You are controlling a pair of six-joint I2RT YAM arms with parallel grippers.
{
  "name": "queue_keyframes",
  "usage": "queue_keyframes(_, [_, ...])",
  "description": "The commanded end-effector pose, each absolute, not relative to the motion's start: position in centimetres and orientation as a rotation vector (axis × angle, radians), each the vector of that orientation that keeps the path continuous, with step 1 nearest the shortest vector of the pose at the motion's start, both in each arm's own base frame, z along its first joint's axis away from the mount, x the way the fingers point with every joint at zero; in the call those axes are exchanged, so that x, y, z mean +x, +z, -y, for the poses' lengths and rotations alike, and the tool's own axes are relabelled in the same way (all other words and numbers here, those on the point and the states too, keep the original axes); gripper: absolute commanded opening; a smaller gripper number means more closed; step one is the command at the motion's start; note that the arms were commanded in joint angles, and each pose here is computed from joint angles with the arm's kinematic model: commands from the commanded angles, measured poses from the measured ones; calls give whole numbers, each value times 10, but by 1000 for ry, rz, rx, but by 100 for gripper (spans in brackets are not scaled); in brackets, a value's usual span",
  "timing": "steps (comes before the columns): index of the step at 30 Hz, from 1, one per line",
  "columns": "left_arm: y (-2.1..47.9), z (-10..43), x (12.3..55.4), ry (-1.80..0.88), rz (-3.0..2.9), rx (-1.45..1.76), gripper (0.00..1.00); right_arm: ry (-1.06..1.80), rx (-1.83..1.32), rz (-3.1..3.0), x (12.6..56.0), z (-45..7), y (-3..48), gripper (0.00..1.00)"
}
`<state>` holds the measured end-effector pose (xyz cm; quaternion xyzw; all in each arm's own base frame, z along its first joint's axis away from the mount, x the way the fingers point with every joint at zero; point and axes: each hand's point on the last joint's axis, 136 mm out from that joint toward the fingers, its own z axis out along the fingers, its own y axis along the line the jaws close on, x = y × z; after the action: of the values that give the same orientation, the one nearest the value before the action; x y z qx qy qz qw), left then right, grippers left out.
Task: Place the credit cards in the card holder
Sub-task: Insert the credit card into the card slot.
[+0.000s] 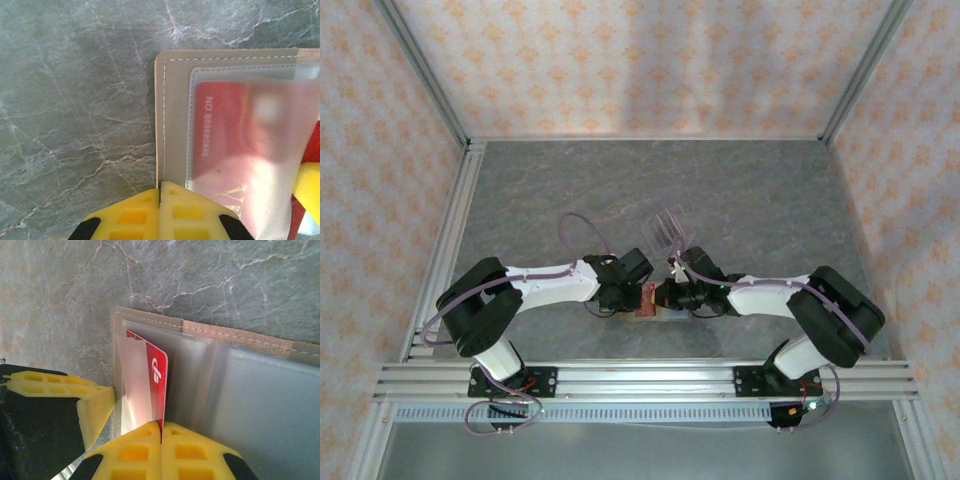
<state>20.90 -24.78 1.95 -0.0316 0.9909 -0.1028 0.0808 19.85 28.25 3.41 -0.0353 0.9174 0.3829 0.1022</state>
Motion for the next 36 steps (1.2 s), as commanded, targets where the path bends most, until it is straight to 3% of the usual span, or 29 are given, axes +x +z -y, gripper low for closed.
queue_keyframes(1, [16,245,207,-298,-2960,-117,0,1138,-98,-2702,200,-289,37,0])
queue_keyframes(6, [17,245,207,-300,-2957,-120,0,1144,-86,-2703,199,-288,36,0])
queue_keyframes(17, [20,241,206,-276,-2951,-109,0,1155,-112,-2744,196,-293,53,27])
queue_keyframes(29, [24,239,208,-260,-2945,-95,0,917,-150,-2746,205,-269,75,41])
queue_keyframes(36, [25,238,207,-261,-2944,-95,0,638,-214,-2755,210,-237,86,39])
